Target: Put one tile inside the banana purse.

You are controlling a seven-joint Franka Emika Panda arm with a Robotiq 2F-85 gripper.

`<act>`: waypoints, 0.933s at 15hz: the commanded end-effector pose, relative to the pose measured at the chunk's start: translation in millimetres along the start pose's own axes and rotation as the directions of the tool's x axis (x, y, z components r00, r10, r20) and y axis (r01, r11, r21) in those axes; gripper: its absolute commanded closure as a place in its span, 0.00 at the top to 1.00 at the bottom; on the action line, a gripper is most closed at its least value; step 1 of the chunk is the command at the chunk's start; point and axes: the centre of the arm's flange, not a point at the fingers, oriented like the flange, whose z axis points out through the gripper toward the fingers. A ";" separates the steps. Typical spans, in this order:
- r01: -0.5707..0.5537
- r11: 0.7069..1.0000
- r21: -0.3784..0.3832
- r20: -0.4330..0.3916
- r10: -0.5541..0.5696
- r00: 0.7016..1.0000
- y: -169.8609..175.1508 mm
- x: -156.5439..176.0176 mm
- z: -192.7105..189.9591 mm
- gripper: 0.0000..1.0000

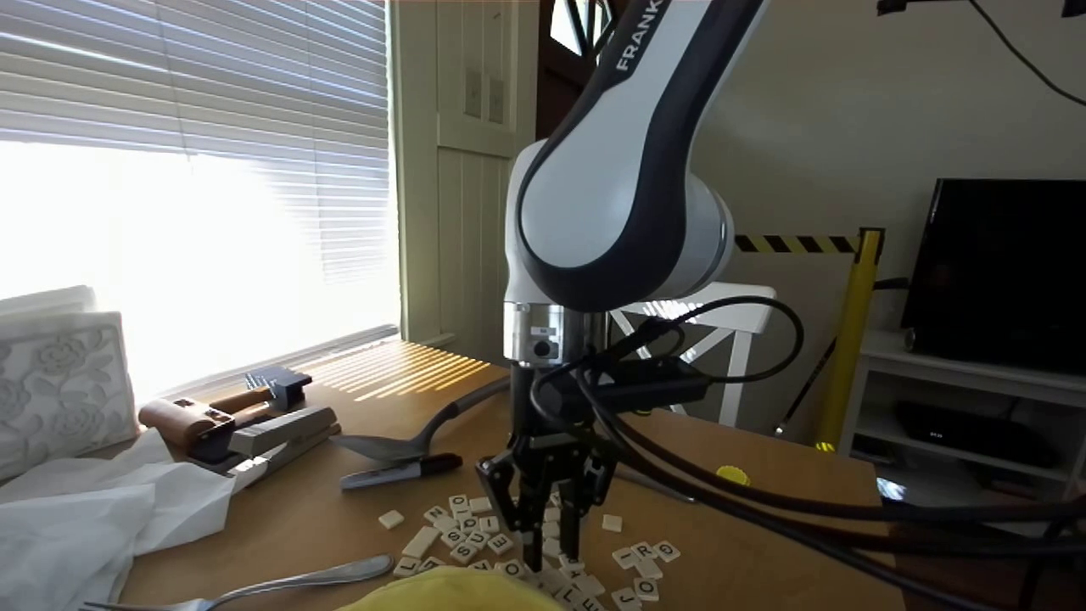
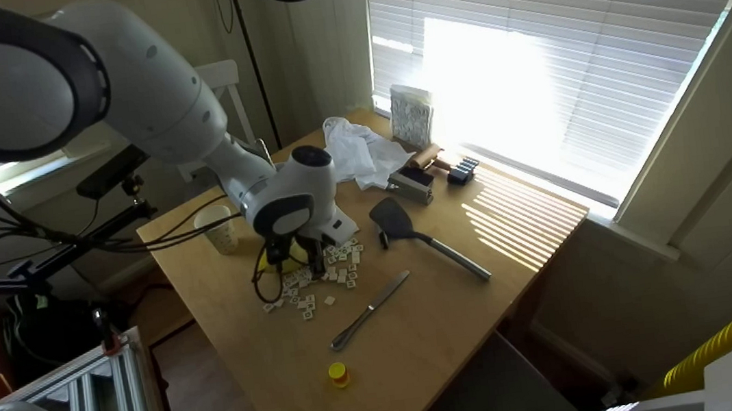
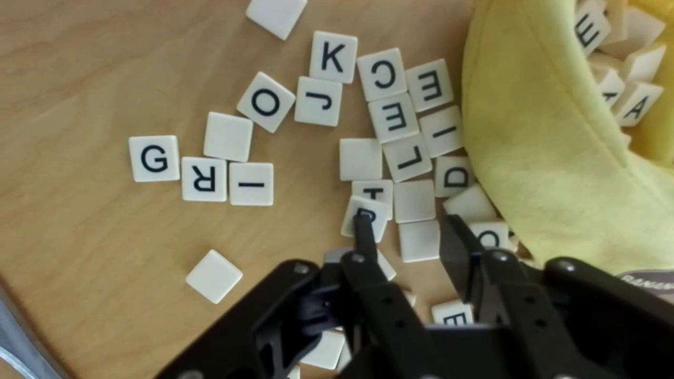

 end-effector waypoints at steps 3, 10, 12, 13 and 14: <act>-0.013 0.999 -0.034 -0.005 0.013 1.000 -4.2 0.6 -19.4 0.39; -0.056 0.997 -0.062 0.041 0.059 0.997 -4.3 -6.7 -26.8 0.41; -0.071 0.995 -0.068 0.044 0.074 0.996 -3.4 -7.7 -23.7 0.39; -0.080 0.994 -0.070 0.046 0.083 0.995 -3.1 -7.7 -22.4 0.38; -0.089 0.993 -0.072 0.046 0.093 0.995 -2.1 -7.6 -20.6 0.38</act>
